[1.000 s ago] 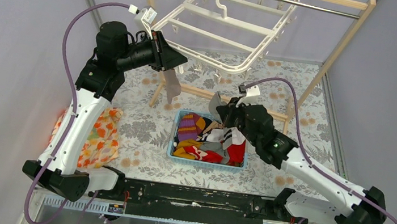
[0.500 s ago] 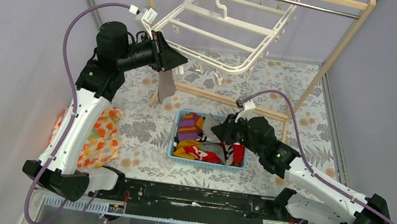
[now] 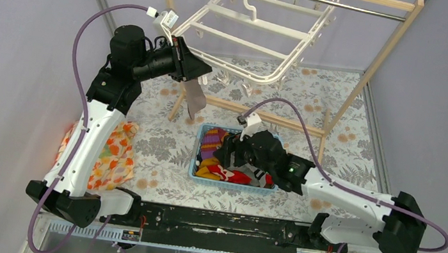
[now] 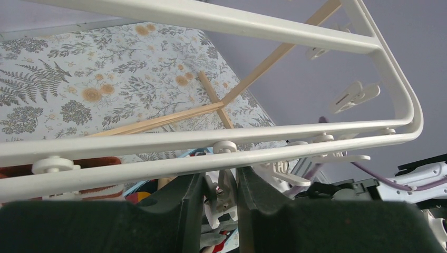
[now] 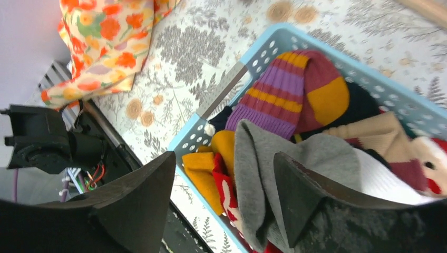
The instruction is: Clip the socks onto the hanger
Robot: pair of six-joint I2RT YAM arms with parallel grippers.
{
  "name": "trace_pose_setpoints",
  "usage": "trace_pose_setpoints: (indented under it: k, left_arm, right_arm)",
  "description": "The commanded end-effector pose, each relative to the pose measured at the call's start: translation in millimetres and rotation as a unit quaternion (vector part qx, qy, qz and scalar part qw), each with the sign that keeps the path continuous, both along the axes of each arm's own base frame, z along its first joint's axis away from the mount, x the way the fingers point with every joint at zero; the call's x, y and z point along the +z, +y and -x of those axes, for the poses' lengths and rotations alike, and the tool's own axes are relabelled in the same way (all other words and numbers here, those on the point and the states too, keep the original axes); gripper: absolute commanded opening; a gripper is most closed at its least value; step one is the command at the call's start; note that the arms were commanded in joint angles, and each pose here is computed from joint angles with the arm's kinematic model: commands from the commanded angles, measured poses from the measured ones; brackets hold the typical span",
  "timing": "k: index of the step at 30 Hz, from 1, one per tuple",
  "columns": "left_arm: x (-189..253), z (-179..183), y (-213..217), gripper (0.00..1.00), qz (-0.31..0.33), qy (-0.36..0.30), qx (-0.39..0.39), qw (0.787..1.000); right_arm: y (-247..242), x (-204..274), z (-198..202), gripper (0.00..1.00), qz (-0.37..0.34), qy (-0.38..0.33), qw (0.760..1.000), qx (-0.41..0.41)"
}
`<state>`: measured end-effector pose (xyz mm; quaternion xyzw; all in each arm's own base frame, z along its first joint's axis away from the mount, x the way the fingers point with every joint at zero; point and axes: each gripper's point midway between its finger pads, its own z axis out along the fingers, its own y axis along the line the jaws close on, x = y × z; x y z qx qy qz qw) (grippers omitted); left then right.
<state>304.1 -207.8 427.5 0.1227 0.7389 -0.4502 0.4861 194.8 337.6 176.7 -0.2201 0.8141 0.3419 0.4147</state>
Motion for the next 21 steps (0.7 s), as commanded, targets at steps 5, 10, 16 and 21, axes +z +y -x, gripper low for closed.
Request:
trace_pose_setpoints:
  k: [5, 10, 16, 21]
  left_arm:
    - [3, 7, -3, 0.02, 0.000, -0.014, -0.025, 1.000]
    - [2, 6, -4, 0.02, -0.001, -0.013, -0.029, 1.000]
    - [6, 8, -4, 0.02, 0.001, -0.017, -0.031, 0.999]
    - [8, 9, -4, 0.02, 0.001, -0.020, -0.033, 0.999]
  right_arm:
    - [-85, 42, -3, 0.76, -0.094, 0.052, 0.968, -0.226]
    - [-126, 13, 28, 0.76, -0.157, 0.187, 0.915, -0.322]
    - [-125, 7, 56, 0.86, -0.188, 0.277, 0.891, -0.306]
    - [-122, 6, 79, 0.85, -0.189, 0.347, 0.873, -0.288]
